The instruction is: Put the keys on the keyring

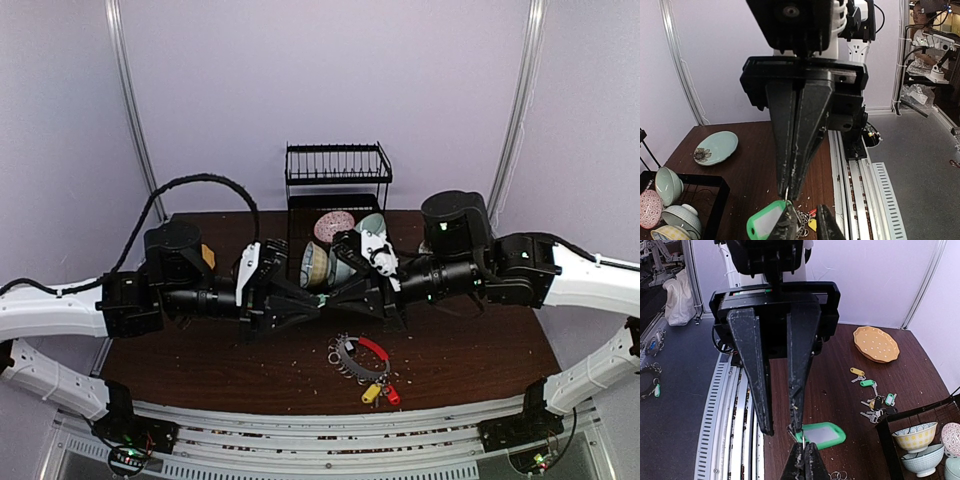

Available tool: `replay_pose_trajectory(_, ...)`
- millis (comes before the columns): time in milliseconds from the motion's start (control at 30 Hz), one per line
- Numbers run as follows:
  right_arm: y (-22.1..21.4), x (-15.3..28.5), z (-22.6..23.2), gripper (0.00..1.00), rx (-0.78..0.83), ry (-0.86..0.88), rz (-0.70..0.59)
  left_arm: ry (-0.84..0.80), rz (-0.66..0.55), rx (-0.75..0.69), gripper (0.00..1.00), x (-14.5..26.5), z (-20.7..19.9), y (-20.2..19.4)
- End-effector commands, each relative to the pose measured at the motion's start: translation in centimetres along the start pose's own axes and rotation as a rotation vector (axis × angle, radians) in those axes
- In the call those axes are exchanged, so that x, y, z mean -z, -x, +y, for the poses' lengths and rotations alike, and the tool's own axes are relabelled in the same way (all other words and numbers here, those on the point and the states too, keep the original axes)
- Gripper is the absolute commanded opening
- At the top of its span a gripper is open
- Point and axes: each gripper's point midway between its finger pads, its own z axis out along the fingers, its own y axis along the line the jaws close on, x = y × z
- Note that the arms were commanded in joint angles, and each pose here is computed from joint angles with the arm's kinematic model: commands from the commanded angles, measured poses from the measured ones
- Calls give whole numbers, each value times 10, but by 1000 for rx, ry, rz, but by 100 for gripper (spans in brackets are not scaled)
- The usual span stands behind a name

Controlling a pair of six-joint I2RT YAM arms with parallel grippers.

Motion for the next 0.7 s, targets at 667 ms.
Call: replay_pose_trajectory(667, 11, 3, 0, 0, 5, -6, -38, 127, -55, -23, 13, 11, 20, 27)
